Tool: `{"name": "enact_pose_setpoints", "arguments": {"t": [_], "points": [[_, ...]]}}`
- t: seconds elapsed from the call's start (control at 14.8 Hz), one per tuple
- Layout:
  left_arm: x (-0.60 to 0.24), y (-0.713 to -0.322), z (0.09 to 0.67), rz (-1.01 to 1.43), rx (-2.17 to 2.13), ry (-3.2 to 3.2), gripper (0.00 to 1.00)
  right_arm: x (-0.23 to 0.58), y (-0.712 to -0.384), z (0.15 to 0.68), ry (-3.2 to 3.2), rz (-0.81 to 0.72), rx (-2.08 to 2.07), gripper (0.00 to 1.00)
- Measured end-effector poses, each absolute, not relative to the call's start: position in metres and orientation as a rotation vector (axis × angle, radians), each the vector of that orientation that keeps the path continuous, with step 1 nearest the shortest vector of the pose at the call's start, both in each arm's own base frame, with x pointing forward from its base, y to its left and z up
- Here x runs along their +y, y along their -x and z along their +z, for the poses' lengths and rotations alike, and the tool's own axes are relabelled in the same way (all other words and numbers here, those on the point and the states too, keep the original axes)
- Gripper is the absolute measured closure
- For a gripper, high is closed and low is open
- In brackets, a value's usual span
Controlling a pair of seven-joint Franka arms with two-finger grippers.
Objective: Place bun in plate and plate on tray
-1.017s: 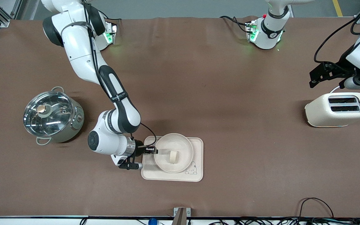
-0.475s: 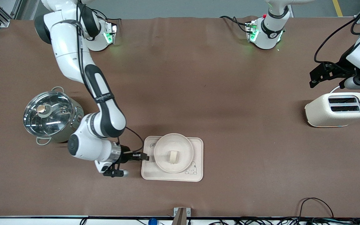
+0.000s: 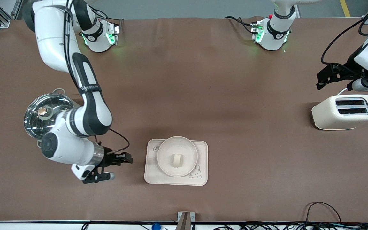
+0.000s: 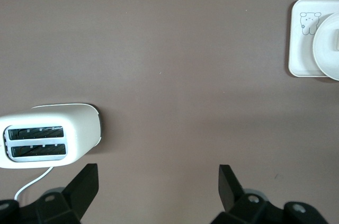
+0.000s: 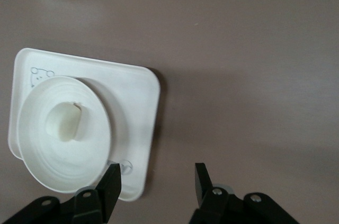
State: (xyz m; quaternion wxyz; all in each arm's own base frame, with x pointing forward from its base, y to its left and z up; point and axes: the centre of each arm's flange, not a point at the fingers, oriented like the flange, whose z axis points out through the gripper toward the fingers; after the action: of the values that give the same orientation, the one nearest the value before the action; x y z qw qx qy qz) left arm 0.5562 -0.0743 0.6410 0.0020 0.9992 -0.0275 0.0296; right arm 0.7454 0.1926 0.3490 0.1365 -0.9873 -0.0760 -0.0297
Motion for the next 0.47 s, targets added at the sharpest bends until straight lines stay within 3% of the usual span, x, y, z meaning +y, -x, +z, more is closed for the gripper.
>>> {"name": "enact_pose_setpoints", "arguments": {"t": [0.14,0.34,0.47], "points": [[-0.074,-0.556,0.641,0.093,-0.086,-3.135,0.00,0.159,-0.731,0.402,2.960,-0.105,-0.258,0.27],[-0.074,-0.556,0.641,0.093,-0.086,-3.135,0.00,0.090,-0.683,0.479,3.035,-0.114,-0.252,0.24],[-0.074,-0.556,0.641,0.093,-0.086,-3.135,0.00,0.041,-0.642,0.522,3.030,-0.053,-0.240,0.11]]}}
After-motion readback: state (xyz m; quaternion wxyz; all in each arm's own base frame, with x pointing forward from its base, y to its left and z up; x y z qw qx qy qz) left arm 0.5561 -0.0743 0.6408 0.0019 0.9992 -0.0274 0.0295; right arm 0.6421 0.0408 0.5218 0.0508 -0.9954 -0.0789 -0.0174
